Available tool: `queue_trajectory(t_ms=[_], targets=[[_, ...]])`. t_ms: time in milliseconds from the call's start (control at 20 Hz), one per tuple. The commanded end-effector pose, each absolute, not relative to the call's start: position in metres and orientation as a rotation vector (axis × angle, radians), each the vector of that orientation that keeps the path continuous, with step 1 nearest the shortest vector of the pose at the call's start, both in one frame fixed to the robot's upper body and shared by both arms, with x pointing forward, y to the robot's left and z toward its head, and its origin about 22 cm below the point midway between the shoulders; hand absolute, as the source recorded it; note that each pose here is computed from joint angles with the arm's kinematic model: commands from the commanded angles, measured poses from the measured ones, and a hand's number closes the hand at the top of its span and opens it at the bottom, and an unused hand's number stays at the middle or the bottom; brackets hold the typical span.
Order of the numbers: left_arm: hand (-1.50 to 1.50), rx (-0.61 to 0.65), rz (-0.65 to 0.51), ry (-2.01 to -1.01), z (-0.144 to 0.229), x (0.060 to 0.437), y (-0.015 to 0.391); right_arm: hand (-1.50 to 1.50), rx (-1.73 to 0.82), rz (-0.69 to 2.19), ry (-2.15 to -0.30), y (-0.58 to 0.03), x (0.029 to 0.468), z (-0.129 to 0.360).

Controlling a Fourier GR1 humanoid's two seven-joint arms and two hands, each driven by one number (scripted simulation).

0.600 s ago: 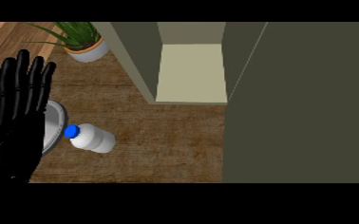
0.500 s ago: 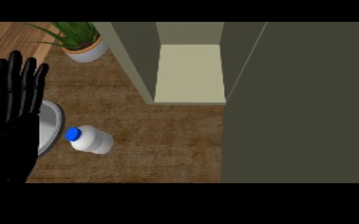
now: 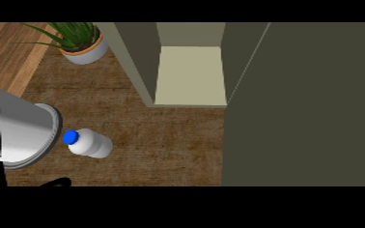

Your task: Pick up the bottled water, place it into the cabinet and close the cabinet

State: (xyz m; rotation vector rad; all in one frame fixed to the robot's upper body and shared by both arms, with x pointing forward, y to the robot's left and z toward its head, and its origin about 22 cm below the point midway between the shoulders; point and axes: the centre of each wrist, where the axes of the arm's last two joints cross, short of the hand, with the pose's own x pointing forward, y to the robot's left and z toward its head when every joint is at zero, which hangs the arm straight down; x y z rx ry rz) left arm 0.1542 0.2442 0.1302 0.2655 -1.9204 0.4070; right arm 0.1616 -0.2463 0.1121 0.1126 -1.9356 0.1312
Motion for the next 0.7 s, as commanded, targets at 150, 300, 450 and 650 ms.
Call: queue_trajectory(t_ms=[150,300,450,650], targets=[[-1.5,0.267,0.56,-1.863,0.146,0.105,0.22,-1.5,0.171,0.147,-1.881,-0.253,0.104,0.131],[-1.5,0.251,0.541,-1.854,0.139,0.096,0.212,-1.5,0.195,0.144,-1.902,-0.245,0.086,0.156],[-1.5,0.262,0.561,-1.867,0.154,0.093,0.212,-1.5,0.186,0.145,-1.901,-0.247,0.083,0.144],[-1.5,0.255,0.559,-1.836,0.15,0.074,0.206,-1.5,0.164,0.136,-1.9,-0.249,0.079,0.141]])
